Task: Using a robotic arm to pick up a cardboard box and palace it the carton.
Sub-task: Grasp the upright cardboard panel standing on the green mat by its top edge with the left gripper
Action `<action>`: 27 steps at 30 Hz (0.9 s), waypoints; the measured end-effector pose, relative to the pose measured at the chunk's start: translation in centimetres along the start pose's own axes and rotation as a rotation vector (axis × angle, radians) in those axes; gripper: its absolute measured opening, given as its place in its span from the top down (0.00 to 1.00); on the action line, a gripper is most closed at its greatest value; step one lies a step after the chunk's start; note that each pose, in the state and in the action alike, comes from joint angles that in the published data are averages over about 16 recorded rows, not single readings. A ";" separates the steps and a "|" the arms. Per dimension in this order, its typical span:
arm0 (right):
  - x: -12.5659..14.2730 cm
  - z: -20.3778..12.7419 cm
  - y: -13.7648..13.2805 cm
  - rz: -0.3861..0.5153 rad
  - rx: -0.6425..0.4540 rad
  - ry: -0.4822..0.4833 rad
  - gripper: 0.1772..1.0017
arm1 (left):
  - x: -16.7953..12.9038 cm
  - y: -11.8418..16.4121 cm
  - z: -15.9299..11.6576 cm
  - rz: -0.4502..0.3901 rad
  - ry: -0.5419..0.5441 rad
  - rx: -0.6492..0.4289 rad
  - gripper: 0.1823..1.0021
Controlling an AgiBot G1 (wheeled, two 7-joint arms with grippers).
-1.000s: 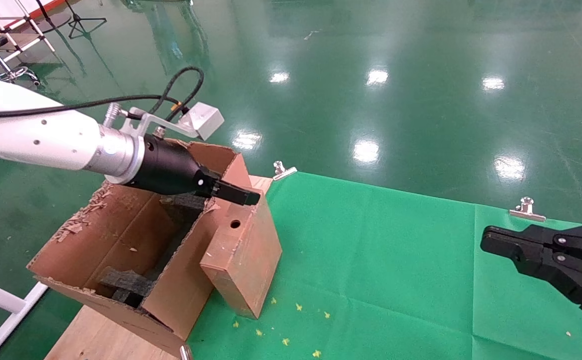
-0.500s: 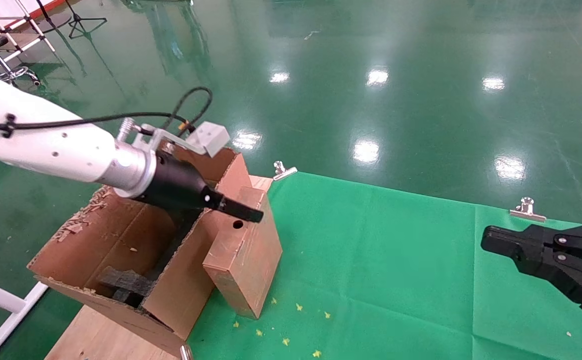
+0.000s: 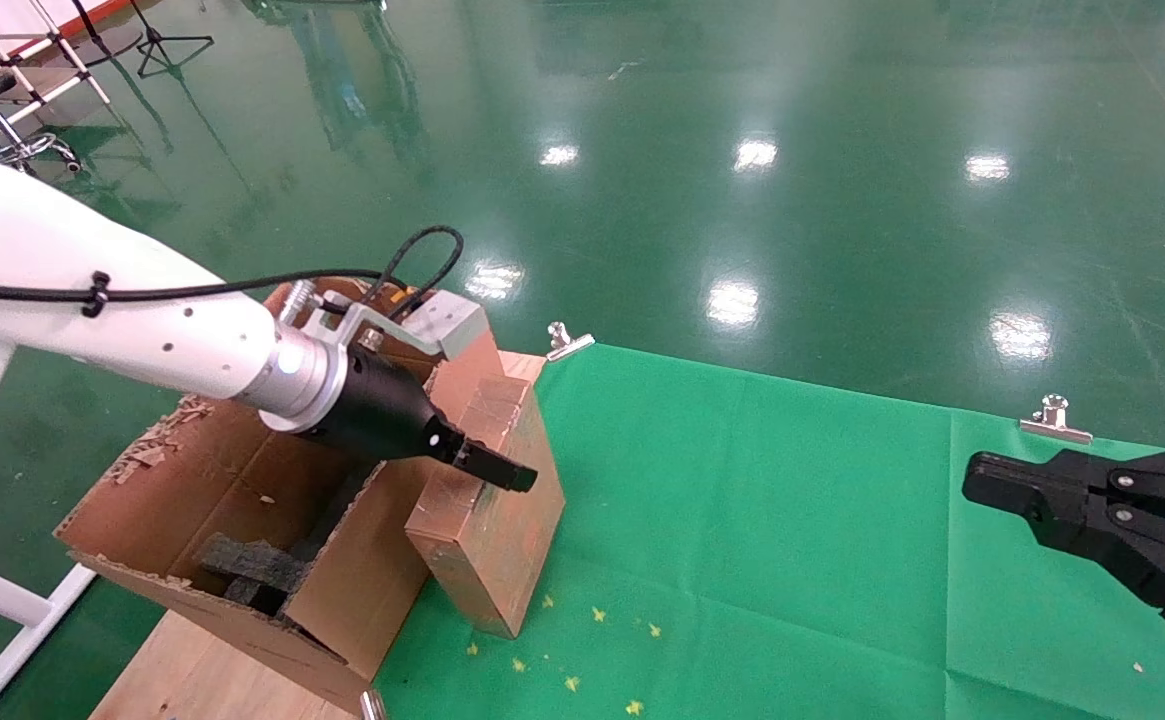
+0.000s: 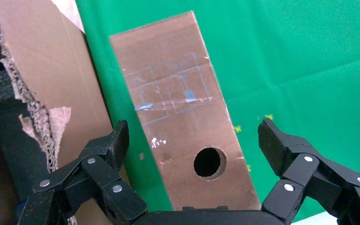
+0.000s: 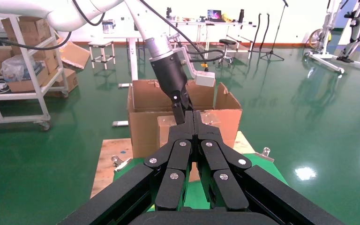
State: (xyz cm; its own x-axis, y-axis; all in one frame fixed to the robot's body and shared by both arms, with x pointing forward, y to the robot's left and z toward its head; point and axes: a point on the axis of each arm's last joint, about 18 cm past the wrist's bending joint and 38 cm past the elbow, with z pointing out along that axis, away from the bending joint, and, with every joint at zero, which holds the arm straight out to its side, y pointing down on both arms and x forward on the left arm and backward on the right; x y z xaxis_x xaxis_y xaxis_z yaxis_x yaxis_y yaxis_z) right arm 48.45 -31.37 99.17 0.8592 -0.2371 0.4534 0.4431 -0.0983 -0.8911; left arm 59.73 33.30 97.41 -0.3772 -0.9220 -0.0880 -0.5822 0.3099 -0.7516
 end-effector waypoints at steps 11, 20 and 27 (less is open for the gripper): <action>0.0 0.0 0.0 0.000 0.000 0.000 0.96 | 0.0 0.1 0.2 0.007 -0.003 -0.007 0.01; 0.0 0.0 0.0 0.000 0.000 0.000 0.87 | 0.0 0.1 0.1 0.003 0.000 -0.003 0.06; 0.0 0.0 0.0 0.000 0.000 0.000 0.73 | 0.0 0.0 0.1 0.002 0.001 -0.001 0.15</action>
State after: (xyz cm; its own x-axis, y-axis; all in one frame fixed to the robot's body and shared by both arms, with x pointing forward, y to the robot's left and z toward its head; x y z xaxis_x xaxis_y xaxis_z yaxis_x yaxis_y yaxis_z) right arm 48.45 -31.37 99.17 0.8592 -0.2374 0.4533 0.4430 -0.0982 -0.8911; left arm 59.76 33.28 97.33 -0.3786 -0.9213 -0.0887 -0.5825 0.3116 -0.7507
